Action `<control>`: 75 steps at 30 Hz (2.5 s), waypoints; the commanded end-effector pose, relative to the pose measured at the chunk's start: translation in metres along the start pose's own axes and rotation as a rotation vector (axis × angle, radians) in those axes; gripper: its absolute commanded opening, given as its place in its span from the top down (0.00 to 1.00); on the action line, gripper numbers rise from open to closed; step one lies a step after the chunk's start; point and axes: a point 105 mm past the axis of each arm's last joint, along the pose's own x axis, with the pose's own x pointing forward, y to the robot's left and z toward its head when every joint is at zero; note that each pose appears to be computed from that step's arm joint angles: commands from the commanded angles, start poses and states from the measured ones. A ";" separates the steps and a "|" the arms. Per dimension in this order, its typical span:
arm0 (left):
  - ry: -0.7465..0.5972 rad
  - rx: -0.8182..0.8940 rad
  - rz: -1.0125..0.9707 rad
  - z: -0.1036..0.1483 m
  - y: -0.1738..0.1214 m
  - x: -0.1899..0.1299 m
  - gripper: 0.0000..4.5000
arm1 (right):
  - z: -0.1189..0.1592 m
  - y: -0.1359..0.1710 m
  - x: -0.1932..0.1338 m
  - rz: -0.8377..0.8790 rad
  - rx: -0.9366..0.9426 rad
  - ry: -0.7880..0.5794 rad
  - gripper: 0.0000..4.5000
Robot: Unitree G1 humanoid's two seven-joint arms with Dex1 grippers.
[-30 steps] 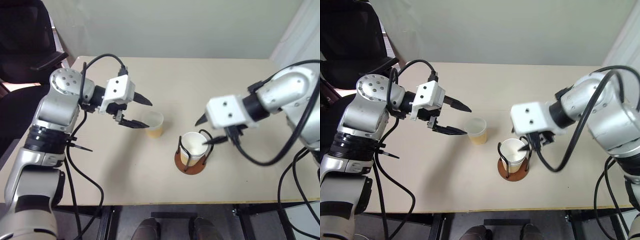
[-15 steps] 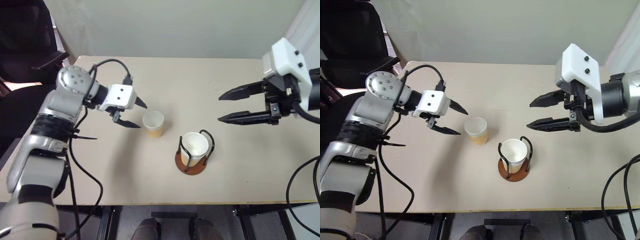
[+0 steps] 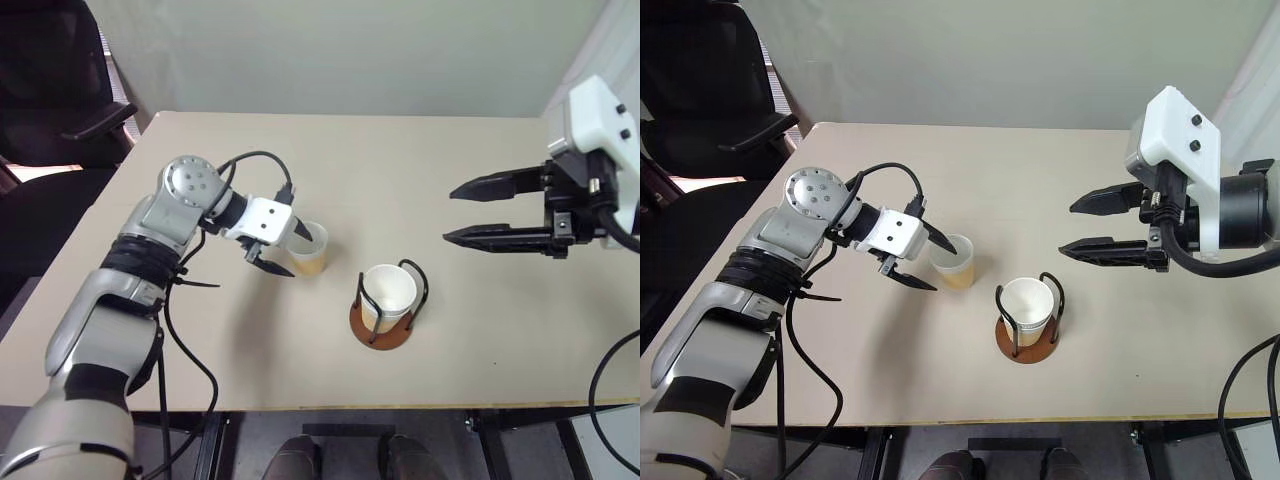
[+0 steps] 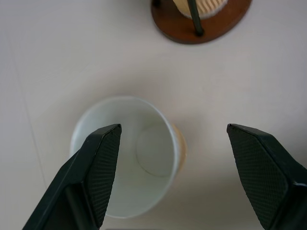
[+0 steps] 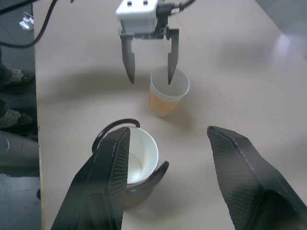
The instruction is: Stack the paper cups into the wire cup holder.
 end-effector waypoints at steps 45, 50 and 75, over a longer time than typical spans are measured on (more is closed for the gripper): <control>-0.290 0.342 -0.202 0.163 0.043 -0.025 1.00 | -0.018 0.032 -0.061 -0.054 0.110 -0.001 0.01; -0.307 0.369 -0.264 0.165 0.036 -0.012 1.00 | -0.021 0.037 -0.064 -0.088 0.125 0.021 0.01; -0.386 0.353 -0.149 0.173 0.061 -0.007 0.23 | -0.026 0.039 -0.054 -0.097 0.184 -0.001 0.00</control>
